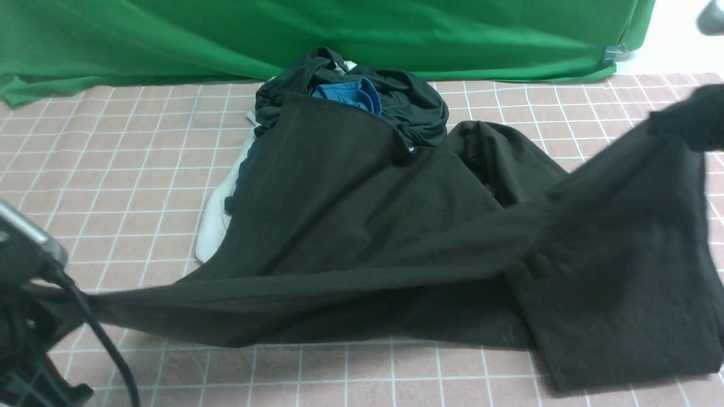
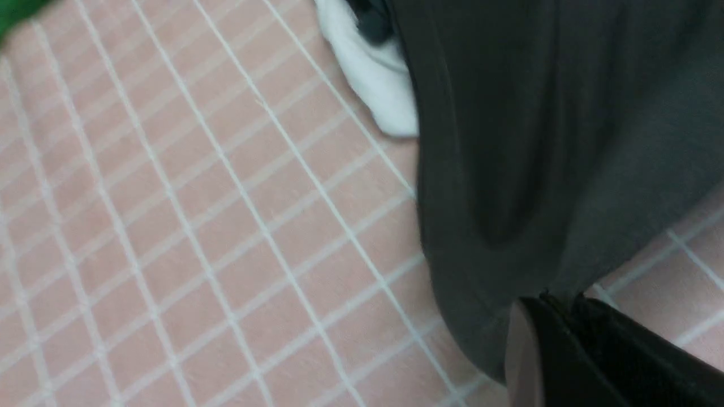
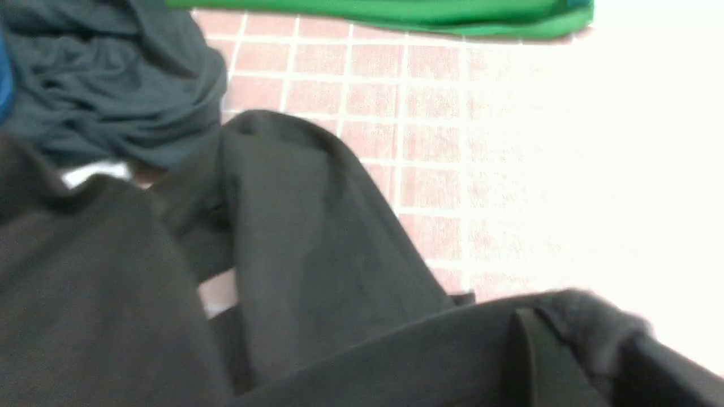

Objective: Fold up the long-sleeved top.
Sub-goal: Spread the long sleeves with your arms and place them on the tabletop

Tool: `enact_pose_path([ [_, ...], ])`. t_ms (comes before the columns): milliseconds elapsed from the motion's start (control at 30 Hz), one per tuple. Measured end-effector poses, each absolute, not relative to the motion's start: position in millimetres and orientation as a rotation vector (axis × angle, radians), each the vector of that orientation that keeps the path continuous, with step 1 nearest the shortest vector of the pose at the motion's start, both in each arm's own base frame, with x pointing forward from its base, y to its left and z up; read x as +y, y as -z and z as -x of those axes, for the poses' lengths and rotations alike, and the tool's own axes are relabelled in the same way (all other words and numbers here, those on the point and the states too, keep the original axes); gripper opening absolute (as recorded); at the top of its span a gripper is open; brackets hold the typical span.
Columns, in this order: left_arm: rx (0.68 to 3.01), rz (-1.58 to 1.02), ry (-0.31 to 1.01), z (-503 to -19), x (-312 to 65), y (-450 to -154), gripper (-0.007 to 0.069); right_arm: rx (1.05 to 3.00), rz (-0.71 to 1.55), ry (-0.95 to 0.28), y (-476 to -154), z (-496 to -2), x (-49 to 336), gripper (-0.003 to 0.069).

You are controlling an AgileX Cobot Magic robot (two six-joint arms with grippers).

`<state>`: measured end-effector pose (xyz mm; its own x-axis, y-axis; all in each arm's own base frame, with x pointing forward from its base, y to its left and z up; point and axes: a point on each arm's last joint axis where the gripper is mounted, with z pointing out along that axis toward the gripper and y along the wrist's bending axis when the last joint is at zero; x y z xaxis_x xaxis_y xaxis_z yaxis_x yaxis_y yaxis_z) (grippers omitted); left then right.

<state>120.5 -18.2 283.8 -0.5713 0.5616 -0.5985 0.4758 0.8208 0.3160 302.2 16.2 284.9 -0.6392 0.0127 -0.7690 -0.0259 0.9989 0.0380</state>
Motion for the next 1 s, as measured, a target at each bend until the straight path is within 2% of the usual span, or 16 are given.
enact_pose_path([
  [67, 2.31, -0.764, -0.145, -121.8, -18.6, -278.5, 0.0032, 2.302, 0.01, -0.055, -280.6, -307.0, 16.5, 0.0185],
  [100, 2.334, -0.77, -0.137, -122.4, -18.9, -273.6, 0.0032, 2.344, 0.011, -0.053, -280.5, -307.8, 16.5, 0.0268],
  [133, 2.338, -0.772, -0.136, -122.5, -18.9, -272.7, 0.0032, 2.366, 0.011, -0.052, -280.3, -306.7, 16.5, 0.0292],
  [167, 2.347, -0.773, -0.131, -122.8, -19.2, -270.5, 0.0032, 2.413, 0.014, -0.051, -285.6, -302.3, 16.6, 0.0391],
  [200, 2.347, -0.773, -0.13, -122.8, -19.2, -270.5, 0.0032, 2.413, 0.013, -0.048, -286.3, -301.4, 16.5, 0.0414],
  [233, 2.345, -0.771, -0.13, -123.0, -19.2, -270.6, 0.0032, 2.465, 0.02, -0.05, -292.2, -292.6, 17.6, 0.0482],
  [300, 2.339, -0.769, -0.131, -123.5, -19.3, -271.0, 0.0032, 2.531, 0.034, -0.057, -300.3, -275.4, 23.4, 0.0524],
  [367, 2.329, -0.764, -0.129, -124.2, -19.6, -271.6, 0.0032, 2.599, 0.079, -0.079, -304.9, -253.2, 35.5, 0.0531],
  [467, 2.315, -0.755, -0.13, -125.3, -19.8, -272.6, 0.0032, 2.672, 0.205, -0.121, -296.7, -220.7, 60.4, 0.0502],
  [633, 2.291, -0.739, -0.119, -126.9, -20.9, -274.2, 0.0032, 2.799, 0.427, -0.216, -242.9, -162.2, 122.3, 0.0469],
  [733, 2.289, -0.731, -0.108, -127.1, -21.5, -274.5, 0.0032, 2.79, 0.464, -0.172, -220.9, -153.8, 141.9, 0.0467],
  [833, 2.283, -0.727, -0.106, -127.5, -21.7, -274.9, 0.0032, 2.777, 0.49, -0.018, -196.8, -159.3, 155.3, 0.0467],
  [1000, 2.284, -0.717, -0.085, -127.3, -22.8, -274.9, 0.0032, 2.841, 0.476, 0.149, -161.2, -175.4, 157.3, 0.0465],
])
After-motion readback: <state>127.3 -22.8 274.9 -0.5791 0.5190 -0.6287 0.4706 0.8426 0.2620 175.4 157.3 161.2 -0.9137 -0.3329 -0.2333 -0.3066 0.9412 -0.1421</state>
